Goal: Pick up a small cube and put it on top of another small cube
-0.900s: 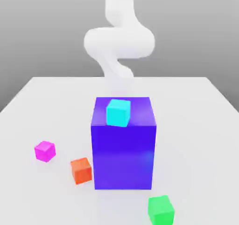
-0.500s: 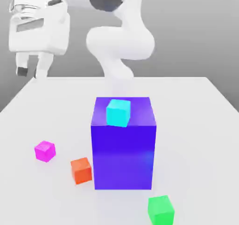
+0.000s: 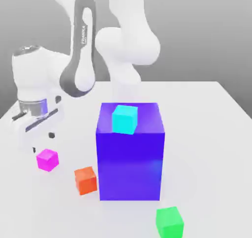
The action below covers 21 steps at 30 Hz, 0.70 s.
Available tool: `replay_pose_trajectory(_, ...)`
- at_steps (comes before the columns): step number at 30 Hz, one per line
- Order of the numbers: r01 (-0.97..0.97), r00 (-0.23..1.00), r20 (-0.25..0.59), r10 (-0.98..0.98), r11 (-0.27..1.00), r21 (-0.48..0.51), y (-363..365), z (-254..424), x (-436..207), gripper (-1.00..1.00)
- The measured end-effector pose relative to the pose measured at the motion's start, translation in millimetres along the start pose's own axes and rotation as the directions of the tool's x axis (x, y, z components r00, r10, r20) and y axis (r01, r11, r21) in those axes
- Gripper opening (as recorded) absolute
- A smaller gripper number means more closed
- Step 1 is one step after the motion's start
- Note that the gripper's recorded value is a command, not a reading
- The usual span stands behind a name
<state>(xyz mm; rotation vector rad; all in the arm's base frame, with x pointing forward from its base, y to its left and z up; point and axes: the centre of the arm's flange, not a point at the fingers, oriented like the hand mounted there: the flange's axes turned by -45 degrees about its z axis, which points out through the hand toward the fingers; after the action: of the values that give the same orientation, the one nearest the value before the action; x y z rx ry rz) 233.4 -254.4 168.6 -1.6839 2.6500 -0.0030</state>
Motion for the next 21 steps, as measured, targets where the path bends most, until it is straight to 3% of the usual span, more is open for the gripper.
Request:
replay_pose_trajectory(4, -0.004, 1.000, -0.001, 0.004, 1.000, -0.003, 2, 34, 0, 0.00)
replay_pose_trajectory(5, -0.003, 1.000, -0.001, 0.003, 1.000, -0.003, 3, 40, 0, -1.00)
replay_pose_trajectory(12, -0.004, 1.000, -0.001, 0.004, 1.000, -0.001, 2, 40, 0, -1.00)
replay_pose_trajectory(19, -0.006, 1.000, 0.000, 0.006, 1.000, 0.000, 2, -13, 1, -1.00)
replay_pose_trajectory(21, 0.069, 0.998, -0.012, -0.068, 0.998, 0.007, -5, -24, -8, -1.00)
